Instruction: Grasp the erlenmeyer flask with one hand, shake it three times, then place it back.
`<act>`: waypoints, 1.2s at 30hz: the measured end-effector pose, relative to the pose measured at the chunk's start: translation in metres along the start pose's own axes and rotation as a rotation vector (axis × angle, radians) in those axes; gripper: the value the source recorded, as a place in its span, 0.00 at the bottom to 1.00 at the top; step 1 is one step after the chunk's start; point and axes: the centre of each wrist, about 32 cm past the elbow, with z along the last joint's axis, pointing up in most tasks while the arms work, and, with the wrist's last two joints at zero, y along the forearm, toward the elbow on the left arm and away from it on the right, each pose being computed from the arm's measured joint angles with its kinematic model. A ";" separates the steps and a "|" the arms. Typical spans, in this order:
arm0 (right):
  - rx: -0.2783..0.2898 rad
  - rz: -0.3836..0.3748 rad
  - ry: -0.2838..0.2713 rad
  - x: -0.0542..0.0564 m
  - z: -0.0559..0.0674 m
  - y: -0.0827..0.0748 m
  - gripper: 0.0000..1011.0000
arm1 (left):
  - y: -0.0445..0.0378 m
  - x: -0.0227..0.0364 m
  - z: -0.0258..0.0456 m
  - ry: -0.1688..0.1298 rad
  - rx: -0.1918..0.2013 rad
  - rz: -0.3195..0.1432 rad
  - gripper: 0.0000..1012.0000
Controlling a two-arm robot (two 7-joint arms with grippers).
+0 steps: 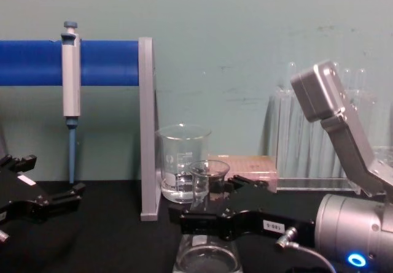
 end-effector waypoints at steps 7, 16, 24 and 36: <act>0.002 0.000 -0.001 0.000 0.000 0.000 0.99 | 0.0000 0.0000 0.0000 0.000 0.000 0.000 0.99; 0.004 0.000 -0.001 0.000 0.001 0.000 0.99 | 0.0000 0.0000 0.0000 0.000 0.000 0.000 0.99; 0.007 0.002 0.000 0.001 0.002 -0.001 0.99 | 0.0000 0.0000 0.0000 0.000 0.000 0.000 0.99; 0.008 0.009 0.005 0.000 0.003 -0.011 0.99 | 0.0000 0.0000 0.0000 0.000 0.000 0.000 0.99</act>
